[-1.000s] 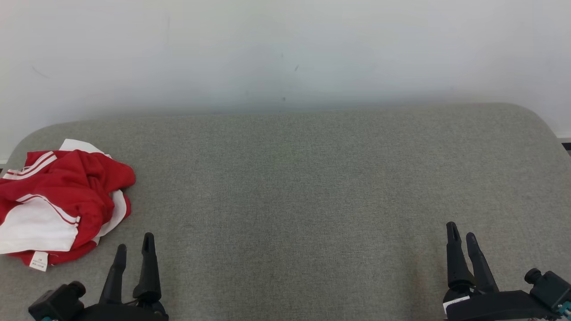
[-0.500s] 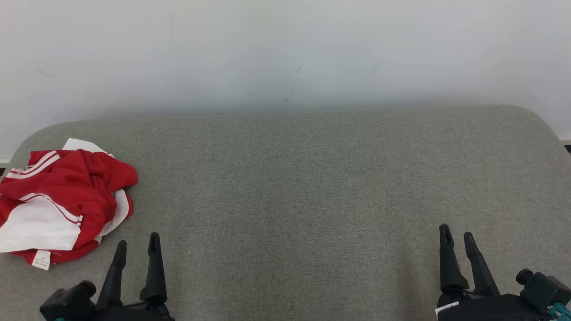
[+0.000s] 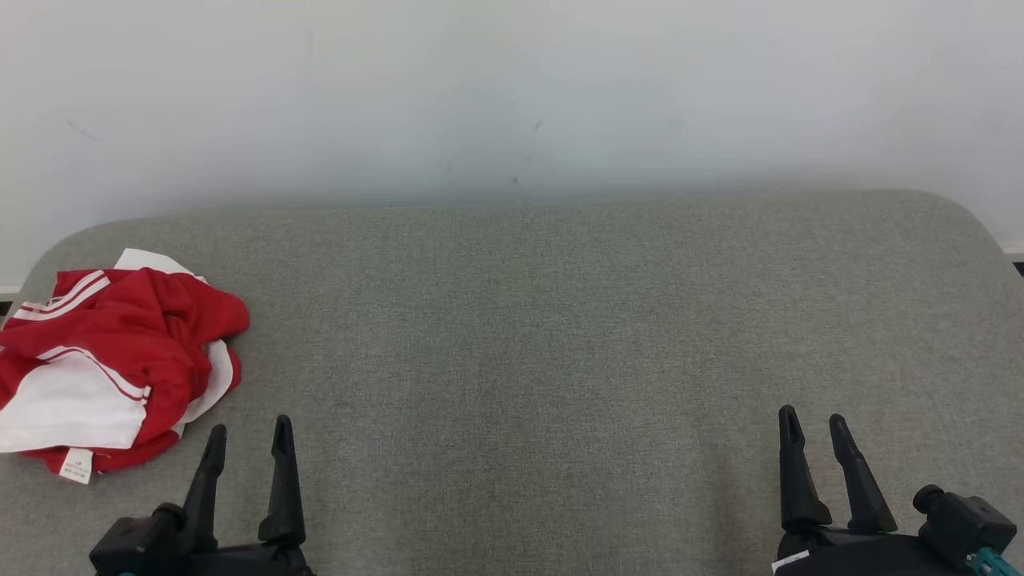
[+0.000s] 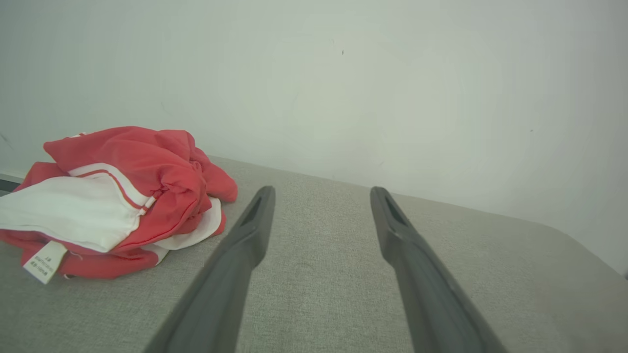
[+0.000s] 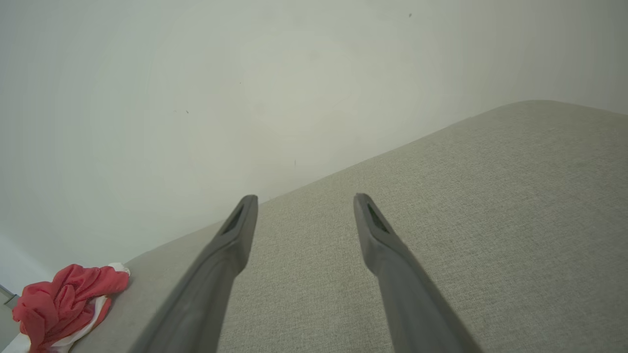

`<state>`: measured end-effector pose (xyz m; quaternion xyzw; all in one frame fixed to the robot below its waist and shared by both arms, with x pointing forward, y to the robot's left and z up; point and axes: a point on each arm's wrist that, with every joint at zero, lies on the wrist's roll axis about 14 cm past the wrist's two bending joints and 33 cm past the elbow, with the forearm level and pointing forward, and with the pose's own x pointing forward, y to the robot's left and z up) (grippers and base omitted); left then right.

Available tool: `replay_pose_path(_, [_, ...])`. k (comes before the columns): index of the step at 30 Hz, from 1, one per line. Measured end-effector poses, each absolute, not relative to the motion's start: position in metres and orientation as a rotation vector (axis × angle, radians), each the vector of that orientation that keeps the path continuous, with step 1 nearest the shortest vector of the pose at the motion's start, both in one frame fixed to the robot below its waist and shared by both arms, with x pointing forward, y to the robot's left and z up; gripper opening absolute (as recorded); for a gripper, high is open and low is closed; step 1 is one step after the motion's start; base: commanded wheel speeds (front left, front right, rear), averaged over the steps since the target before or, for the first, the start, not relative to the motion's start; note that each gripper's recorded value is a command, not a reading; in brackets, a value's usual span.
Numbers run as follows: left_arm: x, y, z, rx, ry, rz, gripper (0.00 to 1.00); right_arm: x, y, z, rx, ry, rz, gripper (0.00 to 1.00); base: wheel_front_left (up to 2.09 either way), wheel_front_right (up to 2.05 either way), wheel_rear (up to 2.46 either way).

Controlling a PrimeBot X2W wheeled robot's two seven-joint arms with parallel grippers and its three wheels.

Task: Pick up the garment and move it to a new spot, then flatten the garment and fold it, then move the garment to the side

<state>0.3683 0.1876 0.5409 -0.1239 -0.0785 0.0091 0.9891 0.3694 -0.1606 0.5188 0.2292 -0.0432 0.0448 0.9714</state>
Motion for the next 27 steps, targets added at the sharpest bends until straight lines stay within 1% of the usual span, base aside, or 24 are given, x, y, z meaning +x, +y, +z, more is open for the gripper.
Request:
replay_pose_path(14, [0.3654, 0.1860, 0.5468, -0.139, -0.191, 0.006, 1.00, 0.3679, -0.1543, 0.5234, 0.367, -0.114, 0.117, 1.00, 0.00, 0.00, 0.00])
replay_pose_path(27, [0.3605, 0.1865, 0.5452, -0.079, -0.198, 0.000, 1.00, 0.3662, -0.1507, 0.5263, 0.295, -0.134, 0.134, 1.00, 0.00, 0.00, 0.00])
